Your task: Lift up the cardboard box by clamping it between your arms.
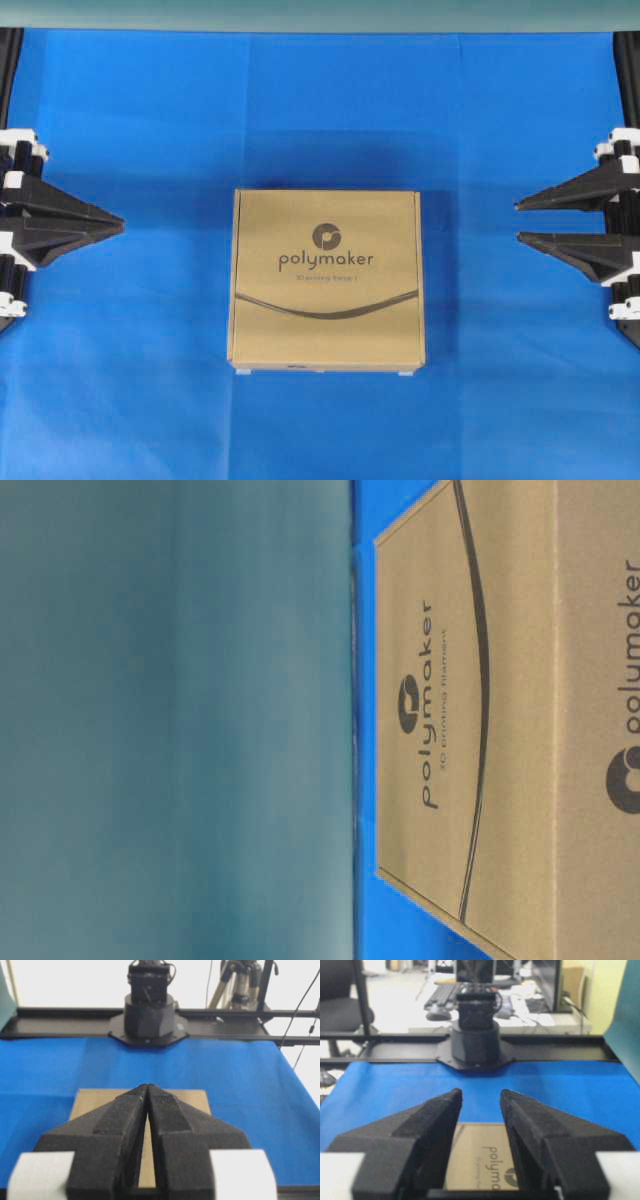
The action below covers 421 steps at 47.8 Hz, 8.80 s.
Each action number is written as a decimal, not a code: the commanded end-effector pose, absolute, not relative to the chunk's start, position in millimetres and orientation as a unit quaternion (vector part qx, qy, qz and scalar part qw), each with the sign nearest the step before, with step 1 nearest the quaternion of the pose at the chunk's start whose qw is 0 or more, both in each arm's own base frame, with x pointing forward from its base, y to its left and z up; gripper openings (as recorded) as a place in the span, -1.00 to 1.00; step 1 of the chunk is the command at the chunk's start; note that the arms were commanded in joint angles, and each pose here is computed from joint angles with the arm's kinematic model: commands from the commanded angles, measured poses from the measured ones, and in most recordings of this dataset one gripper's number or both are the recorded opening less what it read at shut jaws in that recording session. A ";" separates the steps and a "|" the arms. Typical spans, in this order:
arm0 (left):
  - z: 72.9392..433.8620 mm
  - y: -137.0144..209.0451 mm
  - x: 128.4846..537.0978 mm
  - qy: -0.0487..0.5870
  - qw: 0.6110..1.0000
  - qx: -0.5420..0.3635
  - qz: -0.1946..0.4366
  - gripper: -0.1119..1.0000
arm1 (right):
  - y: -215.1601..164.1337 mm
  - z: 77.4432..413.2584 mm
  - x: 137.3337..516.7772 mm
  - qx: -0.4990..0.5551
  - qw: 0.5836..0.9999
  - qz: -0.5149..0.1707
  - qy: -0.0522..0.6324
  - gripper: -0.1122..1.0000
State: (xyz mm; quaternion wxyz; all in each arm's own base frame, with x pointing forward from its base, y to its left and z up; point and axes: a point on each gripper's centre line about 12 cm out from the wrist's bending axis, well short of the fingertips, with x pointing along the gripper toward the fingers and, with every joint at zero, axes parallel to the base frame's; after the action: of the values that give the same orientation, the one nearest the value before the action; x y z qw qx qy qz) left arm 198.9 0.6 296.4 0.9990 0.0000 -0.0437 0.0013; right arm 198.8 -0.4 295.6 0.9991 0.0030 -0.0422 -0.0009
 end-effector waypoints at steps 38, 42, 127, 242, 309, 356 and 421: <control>235.0 0.7 250.0 0.314 0.949 0.006 0.001 -0.79 | -5.0 206.0 219.4 0.035 0.887 -0.021 0.460 -0.63; 229.1 0.8 252.8 0.338 0.941 0.005 0.002 -0.79 | -5.4 201.3 221.0 0.032 0.878 -0.021 0.478 -0.49; 130.4 23.7 338.0 0.427 0.904 -0.002 0.027 0.81 | -15.3 101.1 327.3 0.024 0.864 -0.027 0.502 1.00; 382.9 31.6 347.5 0.389 0.920 0.008 0.039 0.81 | -24.7 344.0 325.7 0.031 0.853 -0.036 0.521 1.00; 164.0 26.2 377.7 0.498 0.867 0.001 0.025 0.81 | -24.9 137.1 335.9 0.002 0.839 -0.017 0.544 1.00; 119.5 24.8 350.2 0.547 0.837 -0.001 0.023 0.81 | -23.4 105.3 329.2 0.021 0.831 -0.027 0.554 1.00; 191.4 18.1 267.2 0.406 0.914 0.010 0.023 0.81 | -17.8 160.1 217.7 0.042 0.885 -0.044 0.462 1.00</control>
State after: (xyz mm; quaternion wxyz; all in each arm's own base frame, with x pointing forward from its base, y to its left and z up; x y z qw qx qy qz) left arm 264.7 18.9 182.8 0.9053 0.0098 0.4239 0.0242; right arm 216.4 -16.9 151.3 0.8753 0.0381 0.4803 -0.0409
